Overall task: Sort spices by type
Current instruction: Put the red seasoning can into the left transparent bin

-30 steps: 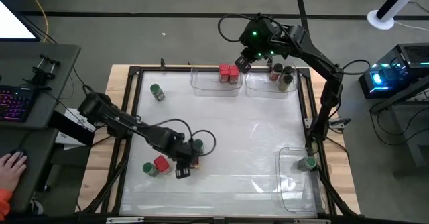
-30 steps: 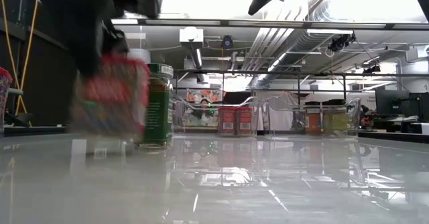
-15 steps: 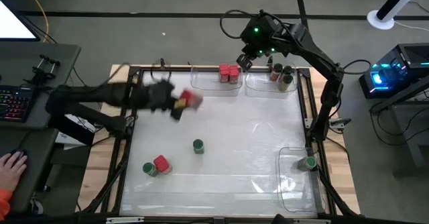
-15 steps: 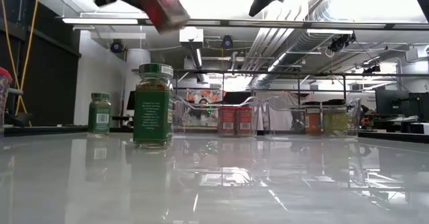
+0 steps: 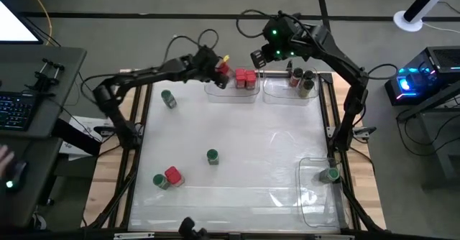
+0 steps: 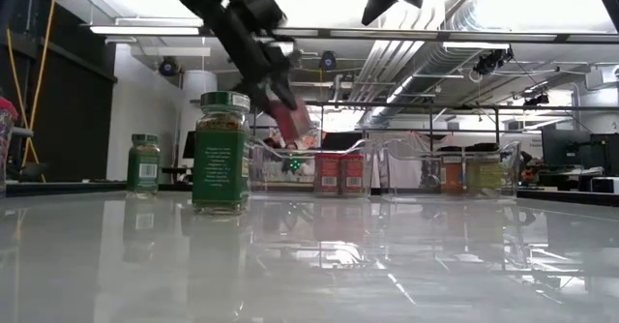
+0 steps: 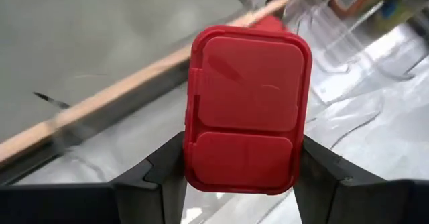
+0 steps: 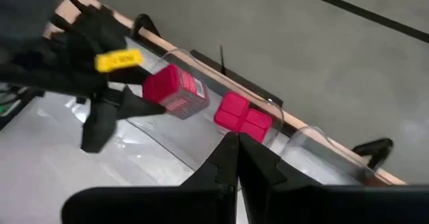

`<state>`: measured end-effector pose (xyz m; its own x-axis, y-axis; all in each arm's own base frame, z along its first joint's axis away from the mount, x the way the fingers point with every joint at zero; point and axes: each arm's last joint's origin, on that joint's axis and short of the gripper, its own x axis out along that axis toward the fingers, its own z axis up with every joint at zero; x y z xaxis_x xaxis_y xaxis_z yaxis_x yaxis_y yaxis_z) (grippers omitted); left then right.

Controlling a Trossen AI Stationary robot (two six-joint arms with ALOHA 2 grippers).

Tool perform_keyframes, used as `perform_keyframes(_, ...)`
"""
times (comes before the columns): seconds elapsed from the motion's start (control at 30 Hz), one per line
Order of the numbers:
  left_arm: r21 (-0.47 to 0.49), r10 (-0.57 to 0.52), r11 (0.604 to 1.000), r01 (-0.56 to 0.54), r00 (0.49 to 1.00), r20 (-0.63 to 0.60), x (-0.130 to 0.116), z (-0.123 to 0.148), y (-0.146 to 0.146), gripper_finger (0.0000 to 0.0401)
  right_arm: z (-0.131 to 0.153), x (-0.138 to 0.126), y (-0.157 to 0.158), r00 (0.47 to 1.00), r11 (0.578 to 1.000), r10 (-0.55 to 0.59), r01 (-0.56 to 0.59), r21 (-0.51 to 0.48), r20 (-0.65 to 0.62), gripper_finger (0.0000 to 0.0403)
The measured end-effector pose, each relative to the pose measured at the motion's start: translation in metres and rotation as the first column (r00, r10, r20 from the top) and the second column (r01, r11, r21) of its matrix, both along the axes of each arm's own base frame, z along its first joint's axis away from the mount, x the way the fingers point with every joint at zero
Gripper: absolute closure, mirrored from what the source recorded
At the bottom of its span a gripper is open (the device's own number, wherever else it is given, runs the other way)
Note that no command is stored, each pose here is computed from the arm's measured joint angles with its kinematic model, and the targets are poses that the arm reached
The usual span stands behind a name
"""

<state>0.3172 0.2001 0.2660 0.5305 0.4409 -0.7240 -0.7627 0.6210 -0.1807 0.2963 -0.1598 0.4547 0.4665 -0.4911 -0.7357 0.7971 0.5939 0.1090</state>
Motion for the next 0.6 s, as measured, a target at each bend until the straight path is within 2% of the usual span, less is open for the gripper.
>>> perform_keyframes(0.2, -0.102, 0.060, 0.993, -0.065, 0.997, -0.053, 0.013, -0.039, 0.015, 0.0224, -0.002, 0.002, 0.009, 0.999, 0.999, -0.032, 0.032, -0.009, -0.030, 0.0402)
perform_keyframes(0.43, -0.122, 0.165, 0.977, -0.174, 0.983, -0.077, 0.020, -0.061, 0.021, 0.0224, -0.002, 0.005, 0.016, 0.999, 1.000, -0.008, 0.008, -0.006, -0.037, 0.0402)
perform_keyframes(0.6, -0.108, 0.178, 0.977, -0.183, 0.982, -0.056, 0.022, -0.063, 0.023, 0.0174, -0.003, 0.006, 0.020, 0.999, 1.000, 0.004, -0.004, -0.004, -0.044, 0.0402)
